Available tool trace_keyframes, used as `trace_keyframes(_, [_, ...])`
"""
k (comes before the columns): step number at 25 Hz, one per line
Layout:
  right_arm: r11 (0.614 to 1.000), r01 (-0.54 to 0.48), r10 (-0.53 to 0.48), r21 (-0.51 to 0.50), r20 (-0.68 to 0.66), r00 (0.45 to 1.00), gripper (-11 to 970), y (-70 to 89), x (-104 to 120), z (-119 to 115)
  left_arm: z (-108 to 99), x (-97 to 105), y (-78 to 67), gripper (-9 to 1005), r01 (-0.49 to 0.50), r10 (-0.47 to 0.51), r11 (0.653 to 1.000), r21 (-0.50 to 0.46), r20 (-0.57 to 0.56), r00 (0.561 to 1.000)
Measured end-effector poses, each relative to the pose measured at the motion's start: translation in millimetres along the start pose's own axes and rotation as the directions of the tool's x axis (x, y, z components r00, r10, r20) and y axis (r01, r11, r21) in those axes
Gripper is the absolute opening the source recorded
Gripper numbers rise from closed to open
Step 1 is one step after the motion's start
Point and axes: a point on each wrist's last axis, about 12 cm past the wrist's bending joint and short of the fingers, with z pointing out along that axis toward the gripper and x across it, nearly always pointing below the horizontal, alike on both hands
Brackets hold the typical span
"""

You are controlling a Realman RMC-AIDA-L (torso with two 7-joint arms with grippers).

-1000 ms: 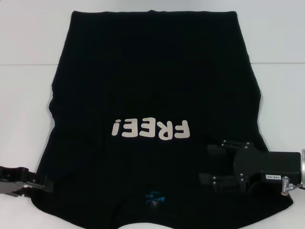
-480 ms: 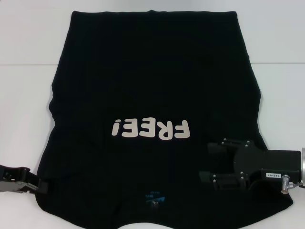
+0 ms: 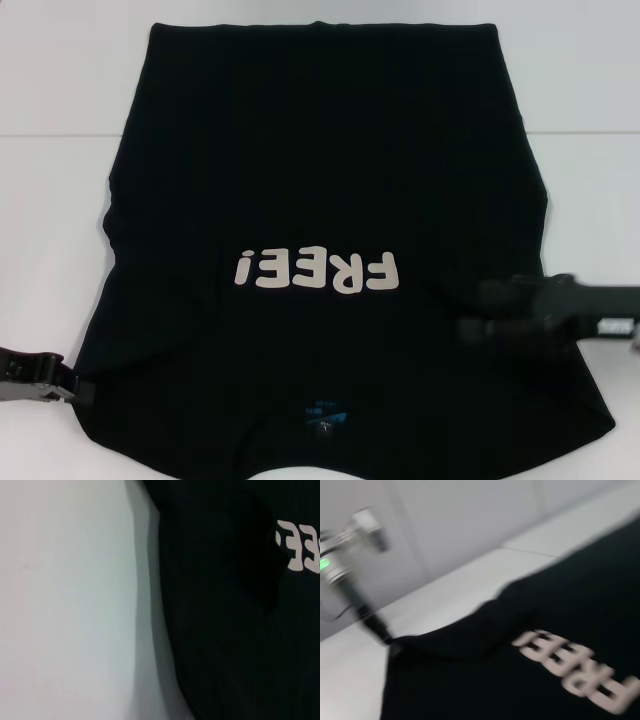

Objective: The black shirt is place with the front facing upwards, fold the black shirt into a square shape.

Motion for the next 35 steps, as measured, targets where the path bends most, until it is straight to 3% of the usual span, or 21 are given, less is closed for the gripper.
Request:
trace_keyframes(4, [0.969,-0.222,0.231,0.106,-0.087,0.969,885,-25.6,-27,-31,0,-1,-0.6,32,-0.009,0.009,1.0,0.002,0.004,1.0])
trace_keyframes(8, [0.89,-0.379,0.427,0.253,-0.172,0.888,885,-43.3,-52,-62,0,-5,-4.7,32,-0.026,0.026,1.0,0.009,0.004,1.0])
trace_keyframes(13, [0.796,-0.453,0.579,0.401,-0.287,0.763,885,-45.3,-62,-78,0,-7,-6.9,32,-0.056,0.056,0.998,0.008,0.003,0.998])
trace_keyframes(18, [0.776,-0.45,0.613,0.442,-0.36,0.703,886,-41.4,-51,-71,1,-8,-8.6,32,-0.068,0.068,0.998,0.014,0.0,0.998])
trace_keyframes(35, [0.797,-0.464,0.601,0.386,-0.434,0.671,881,-30.3,-23,-43,2,-8,-8.6,32,-0.063,0.063,0.998,0.016,0.001,0.998])
